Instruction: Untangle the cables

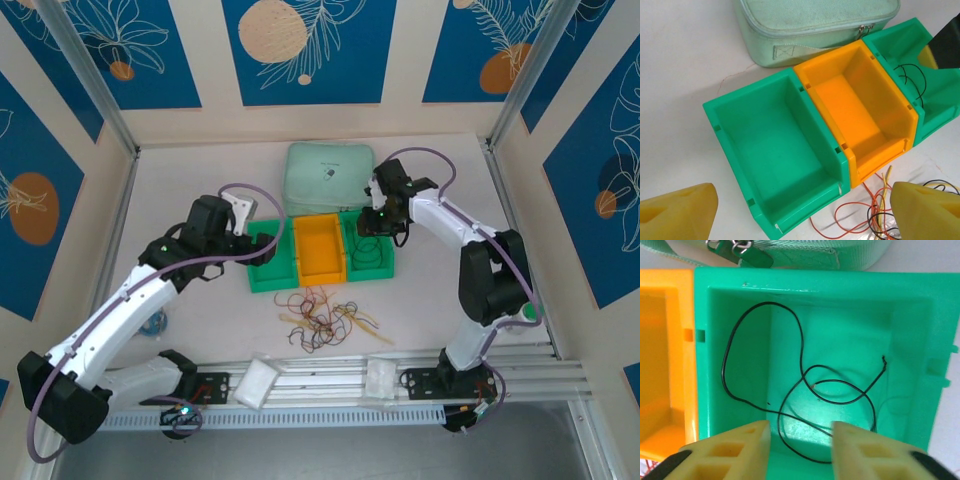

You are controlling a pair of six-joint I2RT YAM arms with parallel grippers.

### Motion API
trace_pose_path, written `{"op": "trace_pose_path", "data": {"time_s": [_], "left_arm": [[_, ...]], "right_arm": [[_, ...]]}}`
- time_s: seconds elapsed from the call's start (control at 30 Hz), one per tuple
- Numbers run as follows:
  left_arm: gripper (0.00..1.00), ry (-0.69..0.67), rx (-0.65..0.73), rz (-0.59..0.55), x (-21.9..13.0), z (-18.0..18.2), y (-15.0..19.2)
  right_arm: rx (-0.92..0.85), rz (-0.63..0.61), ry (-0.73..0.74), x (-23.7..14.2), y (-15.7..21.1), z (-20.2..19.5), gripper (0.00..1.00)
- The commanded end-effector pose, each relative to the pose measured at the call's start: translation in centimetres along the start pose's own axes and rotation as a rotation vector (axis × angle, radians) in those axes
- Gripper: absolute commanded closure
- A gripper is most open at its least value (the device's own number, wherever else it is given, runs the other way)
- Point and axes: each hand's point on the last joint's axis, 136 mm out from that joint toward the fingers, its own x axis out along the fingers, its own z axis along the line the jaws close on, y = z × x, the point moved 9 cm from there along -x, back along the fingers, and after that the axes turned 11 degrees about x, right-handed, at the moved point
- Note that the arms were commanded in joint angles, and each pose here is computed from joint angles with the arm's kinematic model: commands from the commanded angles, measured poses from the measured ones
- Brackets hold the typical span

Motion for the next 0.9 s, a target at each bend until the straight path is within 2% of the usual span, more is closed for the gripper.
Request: {"op": "trace_pose_path", "data": {"time_s": [0.0, 0.13, 0.3, 0.4, 0.5, 0.63, 0.77, 0.87], "left_arm": [[0.13, 0.011, 0.008, 0.048, 0.6, 0.2, 0.9], [0.15, 0.033, 0.002, 0.072, 1.3, 0.0, 1.4], [0.14, 0.073, -0.029, 0.099, 2.0, -0.3, 2.8], [0.14, 0.08, -0.053, 0.108, 2.4, -0.3, 3.5], [0.14, 0.075, -0.065, 0.107, 2.6, -0.3, 3.9], [0.14, 0.07, -0.064, 0.109, 2.6, -0.2, 4.0], [0.14, 0.062, -0.058, 0.108, 2.6, -0.1, 4.2], [0.14, 0.065, -0.058, 0.1, 2.7, -0.2, 4.3]], "right_arm": [[-0.03, -0.058, 0.01, -3.7, 0.5, 0.4, 0.59], [-0.088, -0.056, -0.044, -6.2, 2.0, 1.2, 0.6], [-0.315, 0.12, -0.261, -7.5, 8.0, 4.7, 0.6], [-0.393, 0.229, -0.285, -7.0, 12.0, 6.2, 0.58], [-0.299, 0.321, -0.273, -6.0, 14.2, 6.0, 0.58], [-0.089, 0.429, -0.237, -5.4, 16.2, 5.2, 0.57], [0.03, 0.454, -0.202, -5.6, 18.1, 4.8, 0.48], [0.094, 0.442, -0.2, -5.3, 18.9, 4.7, 0.45]]}}
